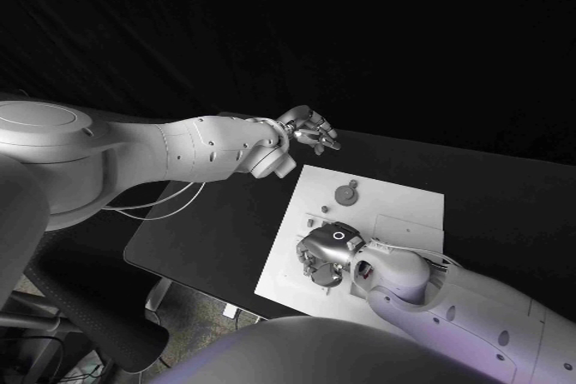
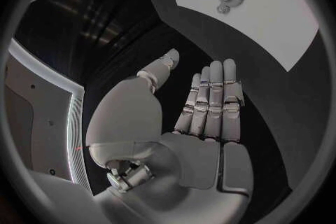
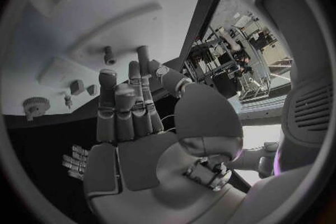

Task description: Assemble the parts on the task board

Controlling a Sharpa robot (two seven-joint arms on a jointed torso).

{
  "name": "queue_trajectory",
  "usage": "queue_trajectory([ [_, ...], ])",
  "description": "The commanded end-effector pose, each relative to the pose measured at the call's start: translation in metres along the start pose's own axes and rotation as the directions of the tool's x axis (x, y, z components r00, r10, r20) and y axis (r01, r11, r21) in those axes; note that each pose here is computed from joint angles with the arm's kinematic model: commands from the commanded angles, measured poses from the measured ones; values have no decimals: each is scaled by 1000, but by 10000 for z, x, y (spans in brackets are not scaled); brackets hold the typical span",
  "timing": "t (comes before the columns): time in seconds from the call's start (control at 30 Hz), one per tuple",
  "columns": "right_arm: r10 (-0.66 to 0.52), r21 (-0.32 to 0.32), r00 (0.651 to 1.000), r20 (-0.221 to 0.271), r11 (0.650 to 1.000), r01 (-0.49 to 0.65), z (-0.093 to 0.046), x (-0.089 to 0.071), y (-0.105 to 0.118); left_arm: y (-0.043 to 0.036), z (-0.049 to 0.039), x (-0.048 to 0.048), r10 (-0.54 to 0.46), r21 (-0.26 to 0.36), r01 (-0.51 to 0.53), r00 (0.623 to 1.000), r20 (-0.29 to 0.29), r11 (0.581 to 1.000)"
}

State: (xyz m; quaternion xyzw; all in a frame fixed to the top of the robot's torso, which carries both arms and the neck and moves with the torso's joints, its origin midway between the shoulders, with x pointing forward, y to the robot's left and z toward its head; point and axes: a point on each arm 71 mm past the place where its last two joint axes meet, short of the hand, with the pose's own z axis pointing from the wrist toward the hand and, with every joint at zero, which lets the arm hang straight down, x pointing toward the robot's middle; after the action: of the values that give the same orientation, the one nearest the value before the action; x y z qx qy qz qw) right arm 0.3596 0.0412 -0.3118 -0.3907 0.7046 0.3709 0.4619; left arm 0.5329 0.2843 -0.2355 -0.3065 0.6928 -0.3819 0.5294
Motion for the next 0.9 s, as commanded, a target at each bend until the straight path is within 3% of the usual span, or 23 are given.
queue_trajectory([
  [0.03,13,-3,999,-29,1000,-13,-17,43,-23,-26,7,15,-9,9,10,1000,-12,1000],
  [0.37,26,8,999,-30,1000,-26,-65,57,-54,-17,2,0,-9,6,9,1000,-9,1000],
  [0.7,43,8,999,21,999,-43,-93,20,-43,-11,1,-6,-9,4,9,1000,-9,1000],
  [0.9,54,0,998,21,999,-54,-155,-2,-21,-5,-1,-14,-8,2,8,1000,-8,1000],
])
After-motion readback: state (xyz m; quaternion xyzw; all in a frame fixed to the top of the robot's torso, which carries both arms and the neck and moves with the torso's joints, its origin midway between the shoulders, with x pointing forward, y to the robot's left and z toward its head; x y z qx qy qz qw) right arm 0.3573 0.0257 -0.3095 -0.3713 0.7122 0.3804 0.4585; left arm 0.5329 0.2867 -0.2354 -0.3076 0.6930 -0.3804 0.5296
